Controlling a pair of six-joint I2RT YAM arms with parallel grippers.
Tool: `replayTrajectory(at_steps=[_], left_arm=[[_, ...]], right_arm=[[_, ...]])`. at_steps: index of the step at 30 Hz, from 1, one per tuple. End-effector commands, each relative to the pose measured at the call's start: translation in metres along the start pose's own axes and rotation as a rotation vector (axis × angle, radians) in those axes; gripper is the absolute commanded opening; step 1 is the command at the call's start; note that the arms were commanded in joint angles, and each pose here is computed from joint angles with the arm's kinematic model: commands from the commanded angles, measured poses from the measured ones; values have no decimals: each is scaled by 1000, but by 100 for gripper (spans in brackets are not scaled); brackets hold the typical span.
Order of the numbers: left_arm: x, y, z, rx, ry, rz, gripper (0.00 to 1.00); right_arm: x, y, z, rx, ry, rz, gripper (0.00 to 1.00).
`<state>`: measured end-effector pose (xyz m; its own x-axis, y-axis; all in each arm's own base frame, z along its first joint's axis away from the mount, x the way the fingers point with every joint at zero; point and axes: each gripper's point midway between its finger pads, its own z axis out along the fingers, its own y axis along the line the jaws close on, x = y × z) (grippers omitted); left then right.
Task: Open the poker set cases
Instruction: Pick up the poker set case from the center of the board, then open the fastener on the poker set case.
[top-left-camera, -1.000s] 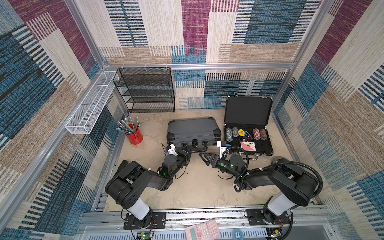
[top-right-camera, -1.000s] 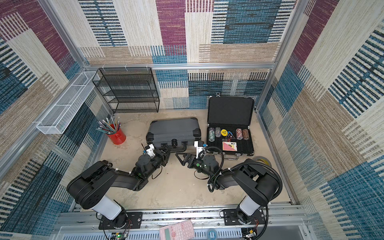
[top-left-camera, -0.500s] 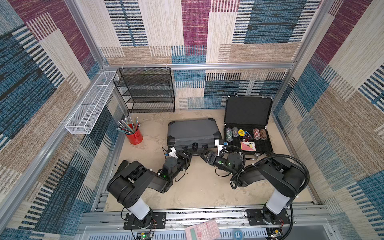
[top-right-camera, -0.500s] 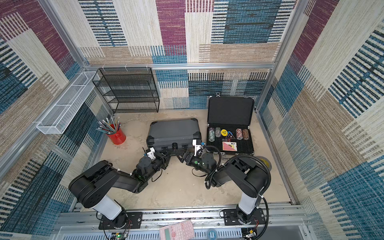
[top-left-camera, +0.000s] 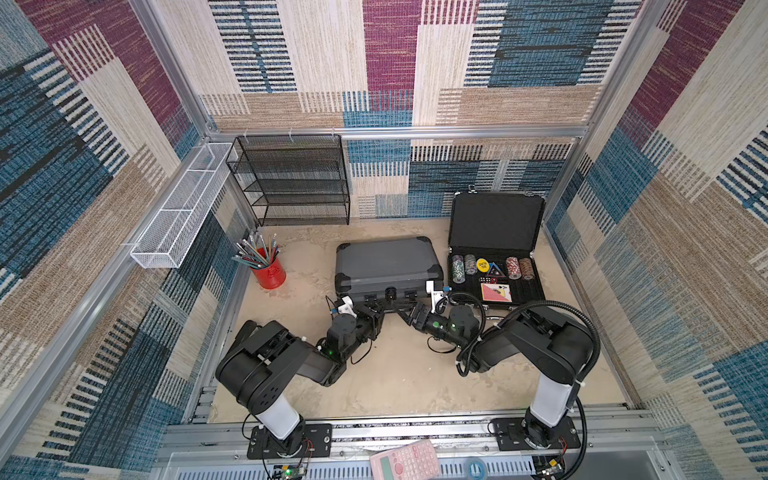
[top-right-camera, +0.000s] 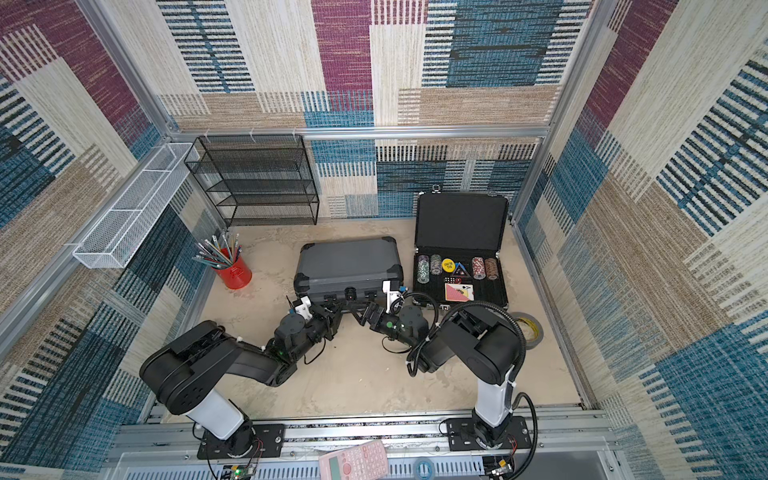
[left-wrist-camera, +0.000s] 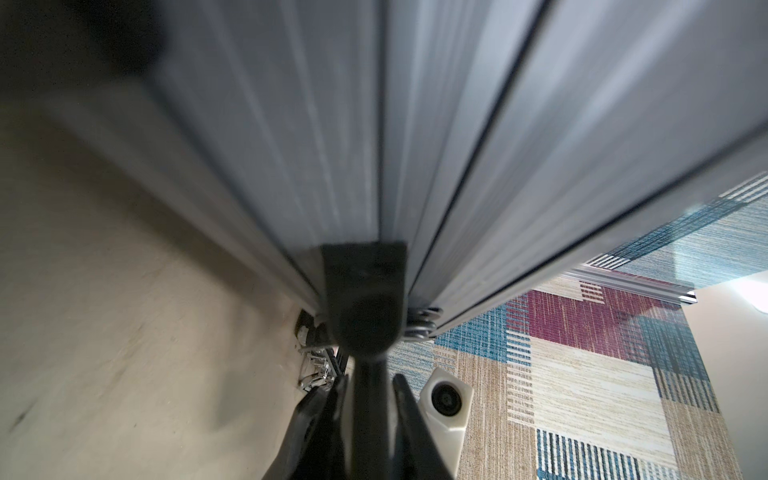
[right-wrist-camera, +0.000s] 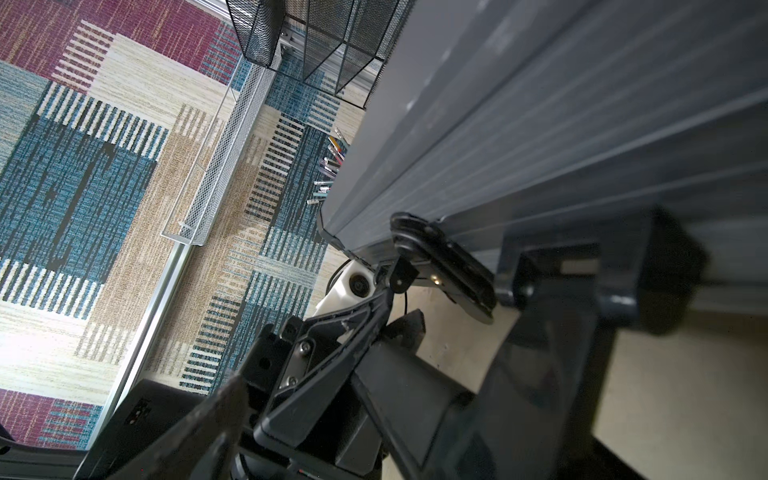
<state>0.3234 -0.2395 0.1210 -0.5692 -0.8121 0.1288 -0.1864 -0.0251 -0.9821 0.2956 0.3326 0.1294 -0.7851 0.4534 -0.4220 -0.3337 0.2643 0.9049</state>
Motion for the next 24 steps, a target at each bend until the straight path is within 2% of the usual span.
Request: replayTrajectory(at_steps=[1, 24], left_arm=[[10, -50, 0, 182, 37, 3, 0], [13, -45, 3, 169, 49, -17, 0]], right_arm=[[-4, 12, 5, -54, -9, -9, 99], [-12, 11, 17, -128, -22, 53, 100]])
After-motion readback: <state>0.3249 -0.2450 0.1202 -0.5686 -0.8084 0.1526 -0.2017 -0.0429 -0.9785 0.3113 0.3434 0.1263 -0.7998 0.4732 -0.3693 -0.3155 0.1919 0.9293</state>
